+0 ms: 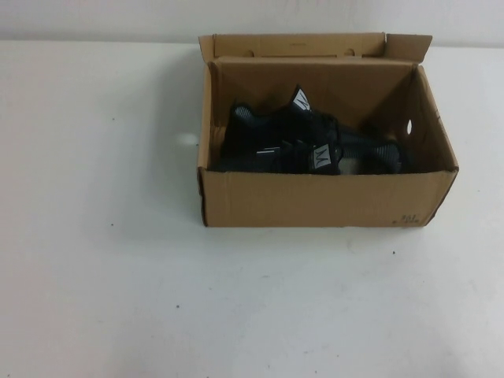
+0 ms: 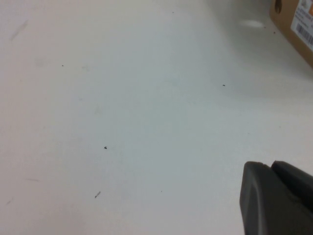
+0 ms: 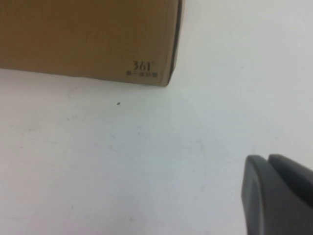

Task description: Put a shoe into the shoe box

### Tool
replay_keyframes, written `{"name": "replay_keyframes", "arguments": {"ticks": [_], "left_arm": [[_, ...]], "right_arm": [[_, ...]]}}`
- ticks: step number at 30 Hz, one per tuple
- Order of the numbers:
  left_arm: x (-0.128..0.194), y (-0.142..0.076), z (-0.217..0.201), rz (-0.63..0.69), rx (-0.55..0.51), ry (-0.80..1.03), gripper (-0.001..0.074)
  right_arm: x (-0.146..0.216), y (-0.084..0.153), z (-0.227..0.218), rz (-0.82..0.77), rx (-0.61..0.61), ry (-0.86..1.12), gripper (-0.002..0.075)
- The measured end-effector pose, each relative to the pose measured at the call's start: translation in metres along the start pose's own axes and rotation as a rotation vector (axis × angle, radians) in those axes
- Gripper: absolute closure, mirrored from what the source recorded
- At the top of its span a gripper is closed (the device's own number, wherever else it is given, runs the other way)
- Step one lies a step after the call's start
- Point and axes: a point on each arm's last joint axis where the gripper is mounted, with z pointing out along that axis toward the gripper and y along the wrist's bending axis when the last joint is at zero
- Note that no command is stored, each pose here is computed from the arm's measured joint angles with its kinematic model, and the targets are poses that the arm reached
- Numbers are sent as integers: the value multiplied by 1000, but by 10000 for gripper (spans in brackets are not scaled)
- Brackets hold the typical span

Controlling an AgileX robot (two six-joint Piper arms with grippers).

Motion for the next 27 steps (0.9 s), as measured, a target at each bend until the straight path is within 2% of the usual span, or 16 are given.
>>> {"name": "replay_keyframes", "arguments": {"ticks": [27], "left_arm": [[0,0,0,1,0,0,736]], "right_arm": [[2,0,0,11,-4,17,742]]}}
